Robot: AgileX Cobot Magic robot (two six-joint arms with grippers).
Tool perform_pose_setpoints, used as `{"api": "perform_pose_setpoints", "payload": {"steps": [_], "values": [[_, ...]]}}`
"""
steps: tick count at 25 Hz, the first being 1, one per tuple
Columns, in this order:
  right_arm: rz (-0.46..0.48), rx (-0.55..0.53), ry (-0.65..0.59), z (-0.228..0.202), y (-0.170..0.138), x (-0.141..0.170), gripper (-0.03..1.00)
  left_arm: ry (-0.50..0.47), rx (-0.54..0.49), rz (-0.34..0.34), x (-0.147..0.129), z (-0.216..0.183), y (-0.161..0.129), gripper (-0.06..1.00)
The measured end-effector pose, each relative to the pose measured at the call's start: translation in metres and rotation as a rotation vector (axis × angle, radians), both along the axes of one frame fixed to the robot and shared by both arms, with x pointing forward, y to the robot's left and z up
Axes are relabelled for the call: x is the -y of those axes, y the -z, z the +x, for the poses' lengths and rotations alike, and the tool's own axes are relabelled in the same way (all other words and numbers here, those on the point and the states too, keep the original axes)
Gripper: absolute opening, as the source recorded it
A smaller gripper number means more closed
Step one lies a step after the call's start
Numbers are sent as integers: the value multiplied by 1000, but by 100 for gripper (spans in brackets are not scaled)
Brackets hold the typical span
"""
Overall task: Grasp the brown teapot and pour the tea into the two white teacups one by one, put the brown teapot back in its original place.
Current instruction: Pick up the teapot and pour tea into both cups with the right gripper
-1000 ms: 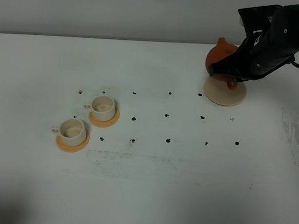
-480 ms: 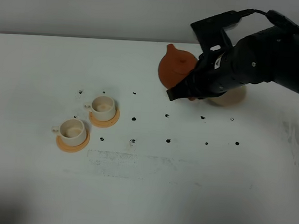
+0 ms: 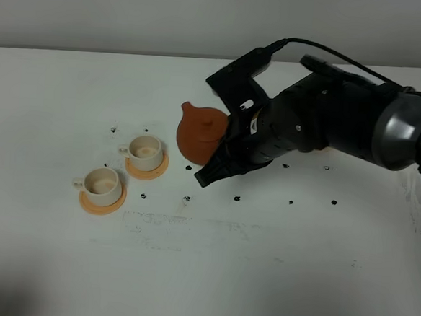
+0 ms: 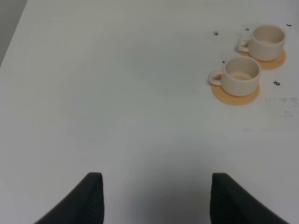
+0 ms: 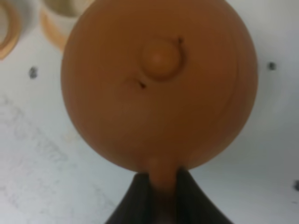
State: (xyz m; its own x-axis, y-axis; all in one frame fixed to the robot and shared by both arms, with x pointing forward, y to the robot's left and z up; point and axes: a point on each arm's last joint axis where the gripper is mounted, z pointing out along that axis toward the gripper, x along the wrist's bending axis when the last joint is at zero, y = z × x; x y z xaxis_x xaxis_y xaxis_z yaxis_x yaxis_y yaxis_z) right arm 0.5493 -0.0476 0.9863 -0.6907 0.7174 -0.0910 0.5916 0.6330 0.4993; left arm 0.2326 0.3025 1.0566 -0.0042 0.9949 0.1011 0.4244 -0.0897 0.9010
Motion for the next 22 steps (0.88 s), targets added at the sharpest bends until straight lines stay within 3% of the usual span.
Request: {"api": "perform_pose_setpoints", "payload": {"steps": [11,22], "values": [[-34,60,-80,8,0,-16,9,0,0,0,0,0,0,50],[-198,86,-145,23,21,-24,9,0,0,0,0,0,0,50]]}}
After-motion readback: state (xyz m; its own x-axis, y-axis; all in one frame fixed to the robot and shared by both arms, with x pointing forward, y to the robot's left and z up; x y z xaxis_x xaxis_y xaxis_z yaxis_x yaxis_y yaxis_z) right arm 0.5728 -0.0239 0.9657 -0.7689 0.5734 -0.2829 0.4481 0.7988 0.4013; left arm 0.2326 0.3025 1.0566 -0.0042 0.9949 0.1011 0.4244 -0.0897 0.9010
